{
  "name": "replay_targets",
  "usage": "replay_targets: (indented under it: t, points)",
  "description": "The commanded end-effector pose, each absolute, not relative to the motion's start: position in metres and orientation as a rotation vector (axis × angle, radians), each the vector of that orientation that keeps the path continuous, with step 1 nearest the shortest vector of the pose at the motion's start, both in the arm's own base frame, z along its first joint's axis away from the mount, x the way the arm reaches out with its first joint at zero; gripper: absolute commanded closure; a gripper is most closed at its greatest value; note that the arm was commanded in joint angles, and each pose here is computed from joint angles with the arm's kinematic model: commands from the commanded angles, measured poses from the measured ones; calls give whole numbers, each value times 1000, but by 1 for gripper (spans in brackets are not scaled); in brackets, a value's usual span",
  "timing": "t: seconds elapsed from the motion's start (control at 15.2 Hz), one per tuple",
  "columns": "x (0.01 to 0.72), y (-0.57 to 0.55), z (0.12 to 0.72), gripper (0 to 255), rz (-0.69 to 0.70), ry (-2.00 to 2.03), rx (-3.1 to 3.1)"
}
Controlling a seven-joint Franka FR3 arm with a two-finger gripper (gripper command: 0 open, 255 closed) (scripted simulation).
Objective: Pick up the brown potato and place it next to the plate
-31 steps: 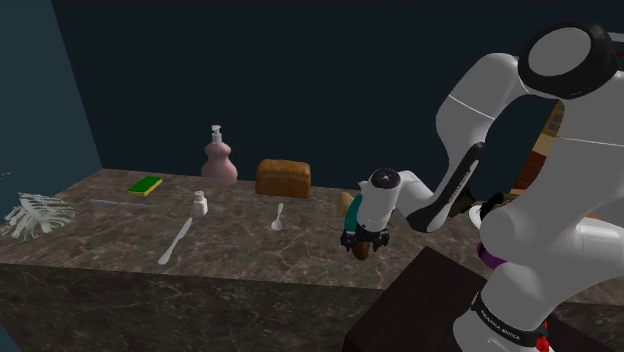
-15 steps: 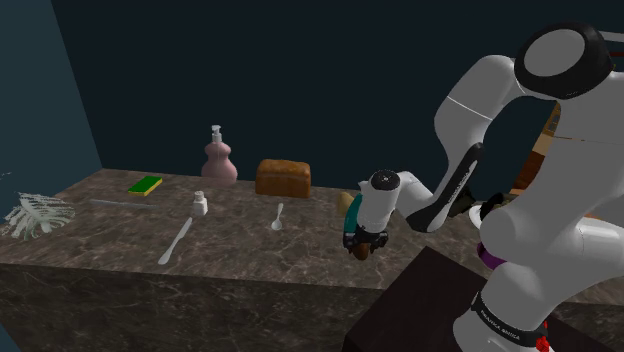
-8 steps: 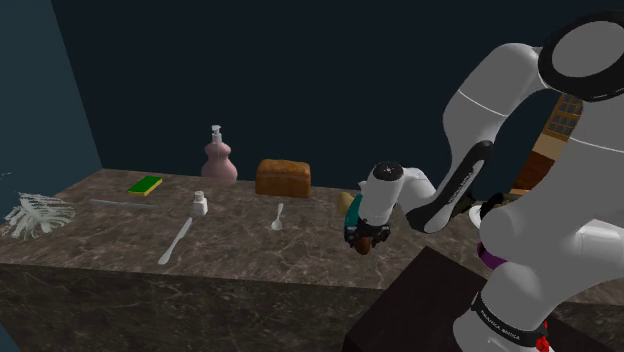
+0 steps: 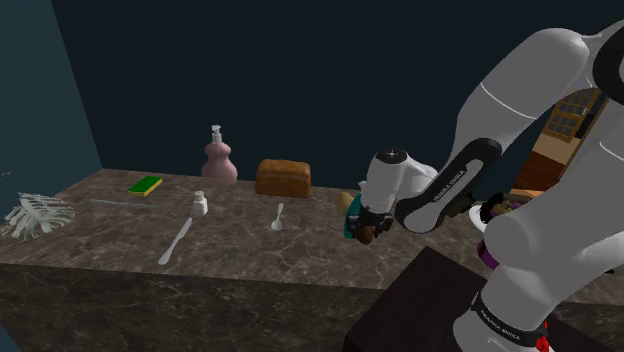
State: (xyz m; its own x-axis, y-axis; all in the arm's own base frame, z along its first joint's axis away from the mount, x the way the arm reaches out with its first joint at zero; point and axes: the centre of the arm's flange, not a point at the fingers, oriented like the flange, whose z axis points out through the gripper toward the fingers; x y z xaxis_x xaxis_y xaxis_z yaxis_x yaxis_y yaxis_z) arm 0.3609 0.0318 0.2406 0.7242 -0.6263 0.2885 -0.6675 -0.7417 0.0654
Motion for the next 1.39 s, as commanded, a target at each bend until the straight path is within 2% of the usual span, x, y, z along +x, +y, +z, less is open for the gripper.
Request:
replay_targets:
  t: [0.0, 0.79, 1.32]
  points:
    - [360, 32, 252, 255, 372, -1049, 2766]
    - [360, 32, 313, 255, 372, -1049, 2766]
    - [318, -65, 313, 255, 372, -1049, 2766]
